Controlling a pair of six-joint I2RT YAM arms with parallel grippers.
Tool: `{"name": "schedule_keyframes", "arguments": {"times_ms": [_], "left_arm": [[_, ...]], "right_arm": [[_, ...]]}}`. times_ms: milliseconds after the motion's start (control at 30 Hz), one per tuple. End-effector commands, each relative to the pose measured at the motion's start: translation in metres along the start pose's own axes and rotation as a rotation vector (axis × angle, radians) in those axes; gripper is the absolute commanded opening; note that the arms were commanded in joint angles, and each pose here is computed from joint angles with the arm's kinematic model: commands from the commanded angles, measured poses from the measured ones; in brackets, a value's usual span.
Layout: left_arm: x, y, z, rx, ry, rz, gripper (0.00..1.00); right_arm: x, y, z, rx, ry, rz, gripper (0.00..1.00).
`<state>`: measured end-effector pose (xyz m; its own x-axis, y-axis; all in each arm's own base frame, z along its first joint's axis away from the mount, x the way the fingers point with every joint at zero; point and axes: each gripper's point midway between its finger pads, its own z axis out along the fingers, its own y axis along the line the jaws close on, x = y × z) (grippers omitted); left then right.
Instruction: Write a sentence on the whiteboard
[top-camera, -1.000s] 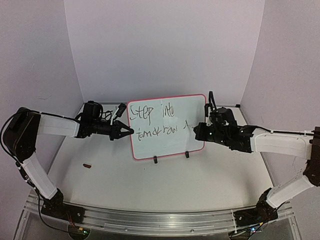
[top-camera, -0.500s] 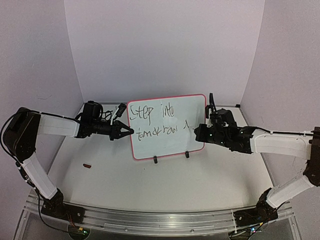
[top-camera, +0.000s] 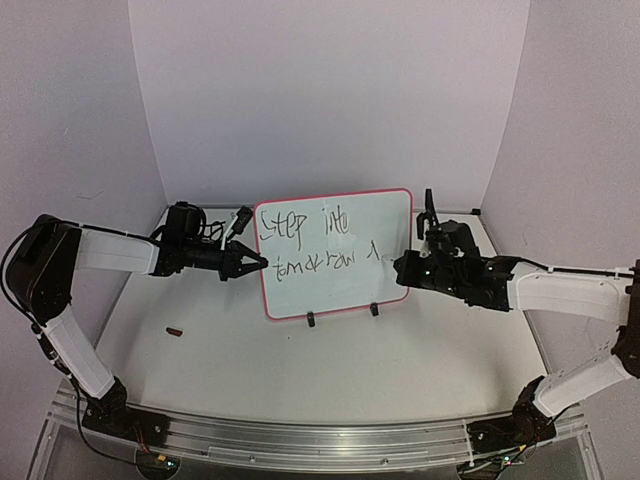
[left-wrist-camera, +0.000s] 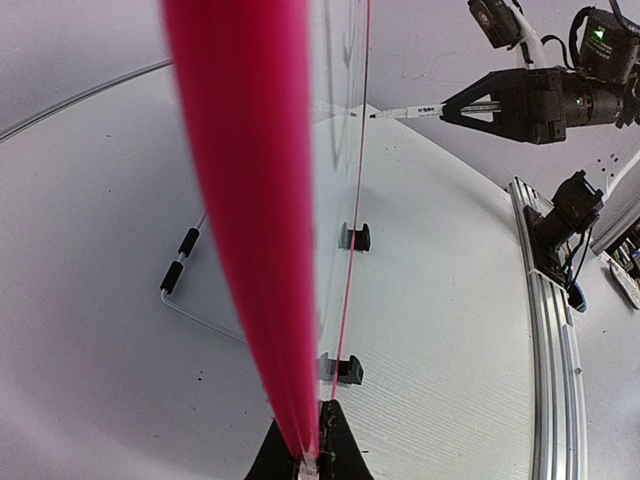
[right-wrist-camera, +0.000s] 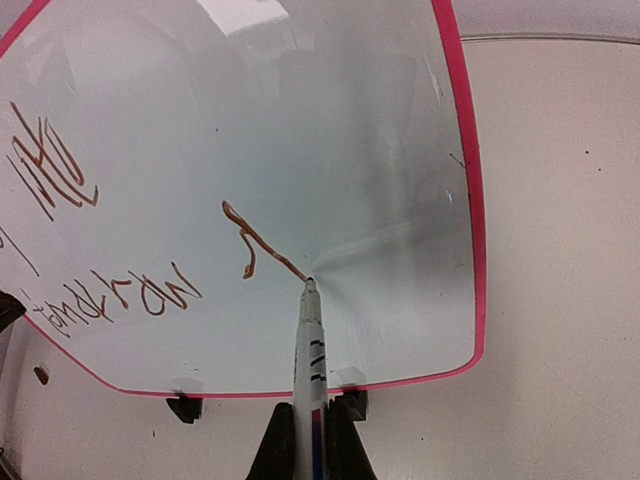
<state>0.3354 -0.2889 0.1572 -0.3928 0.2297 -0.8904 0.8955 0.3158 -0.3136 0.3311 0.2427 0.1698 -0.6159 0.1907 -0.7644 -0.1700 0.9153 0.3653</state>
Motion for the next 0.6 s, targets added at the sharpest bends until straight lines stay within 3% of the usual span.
{"name": "schedule_keyframes", "arguments": {"times_ms": [0, 567], "left_arm": [[0.021, 0.021, -0.001, -0.13, 0.068, -0.003, 0.0], [0.022, 0.021, -0.001, -0.131, 0.07, -0.005, 0.0]], "right_arm": [[-0.024, 0.0, -0.016, 0.002, -0.085, 0.017, 0.0], [-0.037, 0.01, -0.001, 0.016, -0.093, -0.035, 0.0]]}}
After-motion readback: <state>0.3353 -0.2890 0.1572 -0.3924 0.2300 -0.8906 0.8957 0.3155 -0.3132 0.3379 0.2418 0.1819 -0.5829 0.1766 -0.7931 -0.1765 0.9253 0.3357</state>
